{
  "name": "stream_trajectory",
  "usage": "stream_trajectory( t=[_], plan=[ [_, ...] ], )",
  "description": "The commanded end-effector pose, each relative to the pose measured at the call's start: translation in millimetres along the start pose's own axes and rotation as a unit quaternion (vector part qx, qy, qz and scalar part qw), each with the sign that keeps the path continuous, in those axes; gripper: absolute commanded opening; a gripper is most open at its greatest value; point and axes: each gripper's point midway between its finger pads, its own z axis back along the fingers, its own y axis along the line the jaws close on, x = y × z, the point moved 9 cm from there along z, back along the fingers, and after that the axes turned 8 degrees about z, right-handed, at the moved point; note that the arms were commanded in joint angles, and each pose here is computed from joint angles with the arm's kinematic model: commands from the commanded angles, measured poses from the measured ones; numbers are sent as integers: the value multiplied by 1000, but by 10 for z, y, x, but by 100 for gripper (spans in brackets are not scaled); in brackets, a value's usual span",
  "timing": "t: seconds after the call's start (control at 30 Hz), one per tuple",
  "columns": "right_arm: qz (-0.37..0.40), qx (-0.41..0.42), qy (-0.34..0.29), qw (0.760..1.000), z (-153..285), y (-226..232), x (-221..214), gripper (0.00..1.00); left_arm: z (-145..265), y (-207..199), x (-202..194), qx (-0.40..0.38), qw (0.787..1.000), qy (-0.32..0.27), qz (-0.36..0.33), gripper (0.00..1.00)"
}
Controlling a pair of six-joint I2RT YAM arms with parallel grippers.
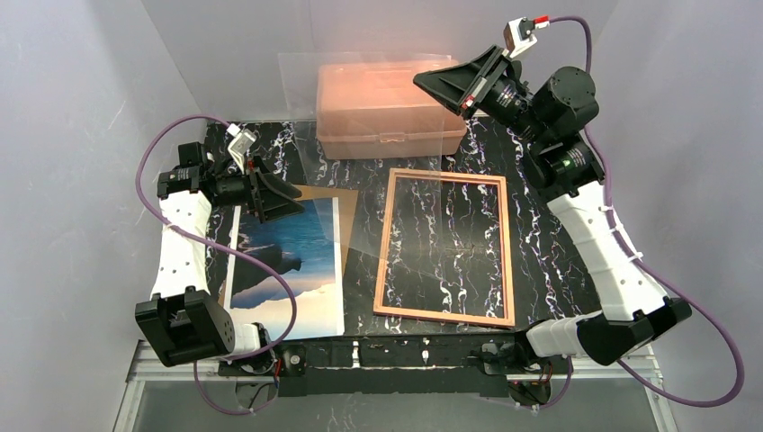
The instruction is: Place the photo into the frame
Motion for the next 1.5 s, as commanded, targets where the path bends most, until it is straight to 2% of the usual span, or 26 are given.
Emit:
stream_trajectory(
  t=[0.0, 0.23, 0.37, 0.43, 0.63, 0.67, 0.77, 0.83, 0.87, 0.93, 1.1, 1.2, 1.3, 1.33, 1.4, 1.47],
  plan=[
    [9, 70, -21, 997, 108, 354, 98, 1, 16, -50, 0, -1, 1000, -4, -13, 98],
    [3, 67, -19, 998, 73, 267, 72, 1, -5, -140, 38, -47, 999, -24, -9, 98],
    [15, 43, -22, 999, 61, 146, 44, 1, -6, -243, 48, -73, 997, -37, -13, 88],
    [25, 31, -25, 999, 60, 92, 46, 1, -5, -280, 44, -75, 996, -37, -15, 78],
    [33, 17, -29, 999, 51, -77, 77, 1, 3, -382, 54, -82, 995, -40, -25, 32],
    [32, 15, -27, 999, 46, -107, 69, 1, 4, -398, 63, -84, 995, -40, -27, 27],
    [31, 15, -25, 999, 47, -166, 65, 1, 6, -428, 88, -90, 995, -42, -28, 21],
    [37, 9, -25, 999, 61, -206, 70, 1, 7, -429, 97, -90, 995, -42, -25, 9],
    [40, 5, -24, 999, 71, -237, 73, 1, 7, -419, 100, -88, 995, -41, -22, 0],
    [42, -4, -18, 999, 86, -333, 68, 5, 7, -402, 107, -85, 995, -39, -16, 0],
    [26, -40, 18, 999, 147, -745, -99, 30, 8, -377, 105, -88, 995, -41, 6, 0],
    [5, -74, 41, 996, 200, -1047, -262, 41, 2, -374, 99, -94, 994, -46, 30, 0],
    [-7, -94, 46, 995, 249, -1241, -372, 51, 21, -389, 93, -92, 991, -77, 59, 0],
    [-11, -96, 46, 994, 257, -1290, -403, 54, 29, -394, 107, -82, 991, -90, 60, 0],
    [-20, -96, 48, 994, 267, -1355, -451, 57, 35, -293, 134, -80, 987, -94, 105, 0],
    [-34, -92, 51, 994, 280, -1410, -511, 59, 35, -233, 120, -78, 986, -96, 109, 0]
  ],
)
